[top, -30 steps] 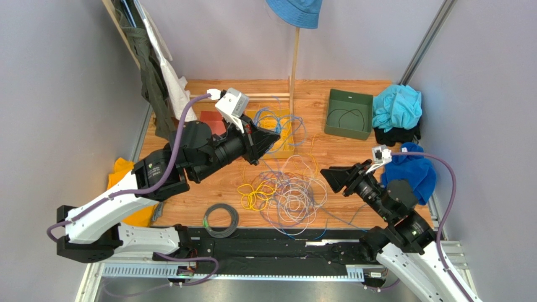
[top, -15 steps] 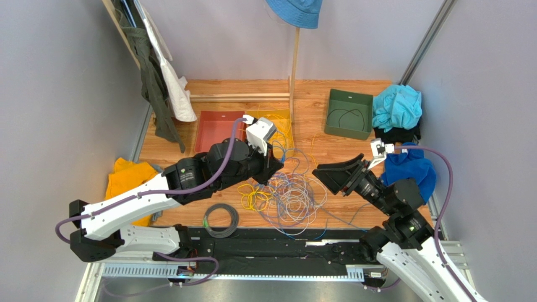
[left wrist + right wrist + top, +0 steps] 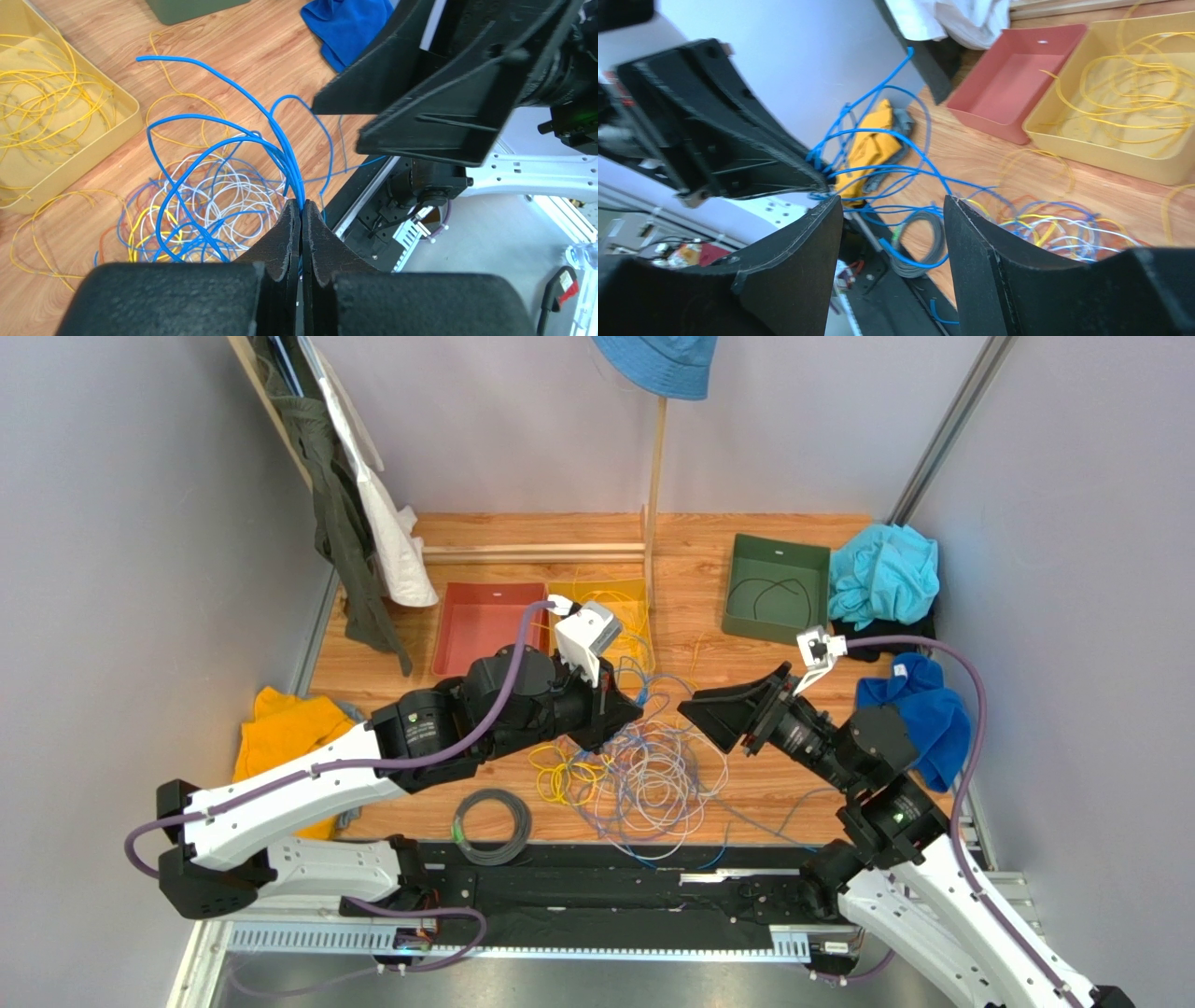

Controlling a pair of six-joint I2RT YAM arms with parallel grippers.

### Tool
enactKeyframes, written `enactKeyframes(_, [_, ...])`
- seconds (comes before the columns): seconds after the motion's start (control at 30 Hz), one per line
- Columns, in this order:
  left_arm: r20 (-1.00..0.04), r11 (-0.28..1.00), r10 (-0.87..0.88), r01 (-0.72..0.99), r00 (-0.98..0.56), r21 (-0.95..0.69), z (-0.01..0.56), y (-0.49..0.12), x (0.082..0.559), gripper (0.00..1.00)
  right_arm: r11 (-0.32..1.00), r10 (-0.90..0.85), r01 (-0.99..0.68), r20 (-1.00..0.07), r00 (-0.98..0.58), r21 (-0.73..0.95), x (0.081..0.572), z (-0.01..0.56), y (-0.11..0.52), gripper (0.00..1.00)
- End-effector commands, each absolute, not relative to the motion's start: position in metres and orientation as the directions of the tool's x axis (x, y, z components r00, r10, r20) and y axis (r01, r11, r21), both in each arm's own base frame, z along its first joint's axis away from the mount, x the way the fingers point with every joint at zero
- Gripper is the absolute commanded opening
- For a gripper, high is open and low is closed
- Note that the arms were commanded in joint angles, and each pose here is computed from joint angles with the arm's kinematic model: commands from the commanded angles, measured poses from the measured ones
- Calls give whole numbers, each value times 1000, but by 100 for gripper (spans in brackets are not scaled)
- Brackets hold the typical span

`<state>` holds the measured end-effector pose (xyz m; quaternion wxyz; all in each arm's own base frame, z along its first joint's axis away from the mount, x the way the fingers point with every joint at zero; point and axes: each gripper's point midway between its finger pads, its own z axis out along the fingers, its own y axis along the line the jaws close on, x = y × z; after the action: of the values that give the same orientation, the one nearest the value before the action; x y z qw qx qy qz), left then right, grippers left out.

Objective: Untangle the cables

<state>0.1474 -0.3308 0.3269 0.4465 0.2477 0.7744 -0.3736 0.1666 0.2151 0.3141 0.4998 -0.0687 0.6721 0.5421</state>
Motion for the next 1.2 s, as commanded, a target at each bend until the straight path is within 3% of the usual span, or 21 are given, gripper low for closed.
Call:
enactKeyframes(0.0, [-879, 555, 3, 732, -477, -395, 342, -336, 144, 0, 508, 406, -642, -817, -409, 574, 181, 315, 209, 58])
enactKeyframes(0.3, [-880, 548, 3, 737, -475, -396, 343, -334, 141, 0, 613, 360, -570, -835, -415, 548, 205, 284, 207, 56])
enactKeyframes(0.4, [-878, 554, 6, 733, -478, -395, 341, -332, 141, 0, 613, 374, -566, -834, -406, 551, 205, 287, 205, 22])
enactKeyframes(0.43, [-879, 558, 7, 731, -478, -393, 339, -332, 142, 0, 613, 383, -565, -833, -399, 552, 205, 289, 204, 2])
enactKeyframes(0.6, [-874, 632, 6, 680, -485, -373, 320, -320, 152, 3, 634, 444, -563, -845, -297, 531, 197, 323, 181, 0])
enactKeyframes(0.63, [-866, 652, 15, 661, -500, -371, 308, -317, 153, 12, 638, 450, -563, -848, -281, 525, 194, 335, 177, 0])
enactKeyframes(0.67, [-862, 665, 17, 649, -506, -368, 302, -315, 154, 43, 651, 456, -553, -850, -262, 520, 194, 341, 171, 0])
enactKeyframes(0.83, [-844, 736, 7, 574, -536, -359, 274, -296, 159, 99, 690, 426, -543, -875, -230, 478, 188, 365, 160, 0])
enactKeyframes(1.03, [-851, 802, -32, 494, -524, -335, 266, -265, 164, 99, 693, 417, -558, -885, -207, 457, 185, 388, 158, 0])
enactKeyframes(1.17, [-890, 759, -93, 546, -446, -353, 283, -261, 165, 99, 643, 418, -601, -875, -245, 475, 179, 400, 169, 0])
